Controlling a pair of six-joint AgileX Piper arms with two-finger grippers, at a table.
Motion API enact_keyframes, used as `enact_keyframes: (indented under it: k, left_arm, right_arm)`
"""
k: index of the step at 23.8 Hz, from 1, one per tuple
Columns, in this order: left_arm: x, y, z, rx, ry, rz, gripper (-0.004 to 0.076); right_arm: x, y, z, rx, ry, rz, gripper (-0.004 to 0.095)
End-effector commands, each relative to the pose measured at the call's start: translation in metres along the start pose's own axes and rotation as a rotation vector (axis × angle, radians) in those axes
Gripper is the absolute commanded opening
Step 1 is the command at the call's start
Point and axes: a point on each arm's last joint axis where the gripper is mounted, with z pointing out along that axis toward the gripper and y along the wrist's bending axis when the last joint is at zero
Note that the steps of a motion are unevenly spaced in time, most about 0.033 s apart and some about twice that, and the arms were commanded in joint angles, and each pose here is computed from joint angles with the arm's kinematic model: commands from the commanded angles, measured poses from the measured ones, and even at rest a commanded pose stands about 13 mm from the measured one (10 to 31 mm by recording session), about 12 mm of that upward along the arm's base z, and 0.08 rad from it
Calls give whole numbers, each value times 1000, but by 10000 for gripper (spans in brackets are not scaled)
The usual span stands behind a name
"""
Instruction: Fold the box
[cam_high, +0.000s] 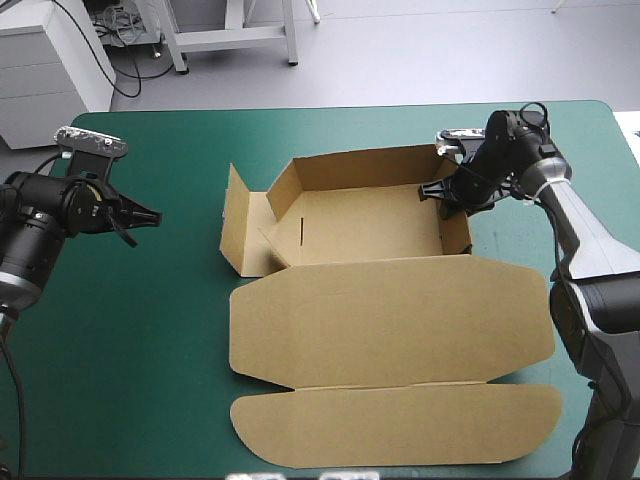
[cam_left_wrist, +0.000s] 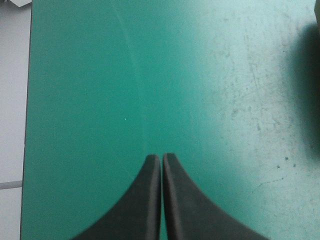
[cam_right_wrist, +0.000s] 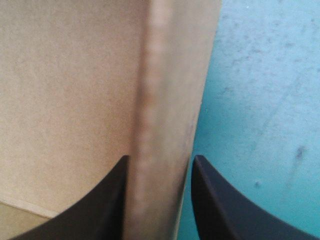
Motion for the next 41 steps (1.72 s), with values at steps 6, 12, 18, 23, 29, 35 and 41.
enact_keyframes:
  k: [6,12,18,23,29,35,41]
  left_arm:
    - [-5,4,-8,-18,-31,0,-4]
    - [-3,3,-7,-18,-9,18,-4]
    - [-3,3,-7,-15,-9,16,-4]
    - [-3,3,-7,-15,-7,21,-4]
    - [-3,3,-7,-15,-10,23,-4]
    - [-3,3,-7,-15,-10,23,-4]
    - [-3,3,-6,-15,-6,23,-4]
  right_arm:
    - [-2,4,-40,16,-113,-5,435]
    - [0,5,-49,18,-130,-10,435]
    - [5,8,-71,24,-181,3,435]
    - [4,7,-69,25,-175,4,395]
    - [-1,3,-36,20,-98,-4,350]
    - [-3,2,-23,1,-71,-10,347]
    - [-4,0,-16,13,-54,-4,86]
